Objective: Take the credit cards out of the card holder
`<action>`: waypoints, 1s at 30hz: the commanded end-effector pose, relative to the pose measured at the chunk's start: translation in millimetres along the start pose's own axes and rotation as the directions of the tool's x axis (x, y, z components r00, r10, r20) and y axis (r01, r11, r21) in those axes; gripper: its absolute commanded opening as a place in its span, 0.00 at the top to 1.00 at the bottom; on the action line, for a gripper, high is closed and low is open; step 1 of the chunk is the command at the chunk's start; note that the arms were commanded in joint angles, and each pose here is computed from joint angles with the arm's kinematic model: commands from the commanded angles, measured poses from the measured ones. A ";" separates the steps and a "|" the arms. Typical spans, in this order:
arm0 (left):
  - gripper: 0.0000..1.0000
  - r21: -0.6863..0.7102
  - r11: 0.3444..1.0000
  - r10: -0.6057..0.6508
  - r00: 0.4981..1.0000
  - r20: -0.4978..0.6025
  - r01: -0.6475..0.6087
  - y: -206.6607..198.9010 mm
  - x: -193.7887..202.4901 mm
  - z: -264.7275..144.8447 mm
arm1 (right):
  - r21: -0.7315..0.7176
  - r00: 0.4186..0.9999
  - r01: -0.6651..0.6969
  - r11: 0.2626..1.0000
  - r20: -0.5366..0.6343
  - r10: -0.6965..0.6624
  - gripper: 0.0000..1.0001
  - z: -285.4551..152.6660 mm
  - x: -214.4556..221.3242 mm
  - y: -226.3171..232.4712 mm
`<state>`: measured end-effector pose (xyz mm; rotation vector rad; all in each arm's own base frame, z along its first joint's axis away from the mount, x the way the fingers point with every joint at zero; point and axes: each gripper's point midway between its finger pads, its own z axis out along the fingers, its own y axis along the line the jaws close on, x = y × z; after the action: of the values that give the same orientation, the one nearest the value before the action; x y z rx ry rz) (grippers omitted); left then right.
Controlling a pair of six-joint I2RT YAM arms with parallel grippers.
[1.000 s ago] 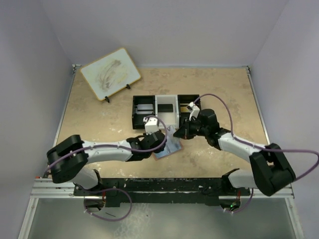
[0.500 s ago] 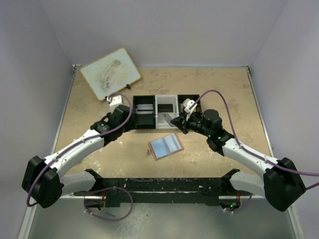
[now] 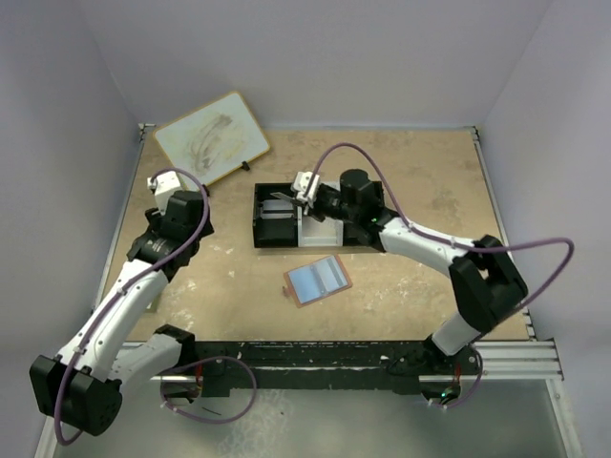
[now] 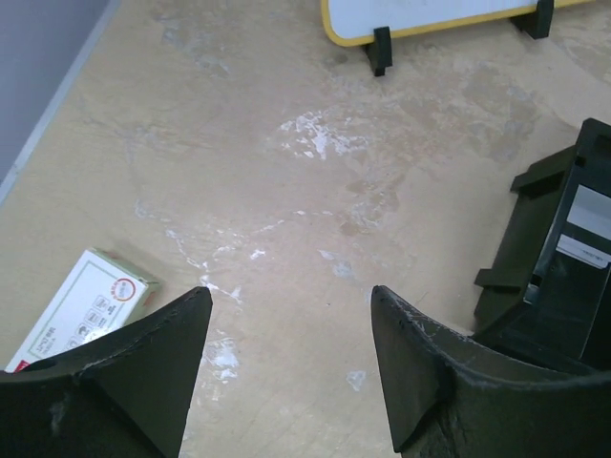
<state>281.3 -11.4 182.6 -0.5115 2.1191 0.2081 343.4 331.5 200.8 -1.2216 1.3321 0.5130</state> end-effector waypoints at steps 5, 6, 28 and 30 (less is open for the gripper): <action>0.34 -0.091 0.993 -0.056 0.987 0.153 0.071 33.6 -26.1 -18.7 | -0.043 0.985 0.154 0.987 -0.077 -0.157 1.00 60.7 5.0 -14.6; 0.34 -0.090 0.993 -0.056 0.987 0.153 0.070 33.8 -25.8 -18.8 | -0.044 0.981 0.166 0.985 -0.092 -0.169 1.00 65.9 8.2 -15.8; 0.33 -0.107 0.993 -0.042 0.988 0.146 0.058 34.4 -26.3 -17.4 | -0.068 0.818 0.403 0.913 -0.420 -0.392 1.00 114.7 81.6 -39.3; 0.33 -0.106 0.993 -0.040 0.989 0.144 0.056 34.0 -26.0 -17.0 | -0.073 0.807 0.423 0.903 -0.423 -0.412 1.00 118.3 82.9 -40.7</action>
<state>264.8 17.1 205.2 -0.5786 1.9980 0.3177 436.6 388.4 94.1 -1.6151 1.4270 0.0039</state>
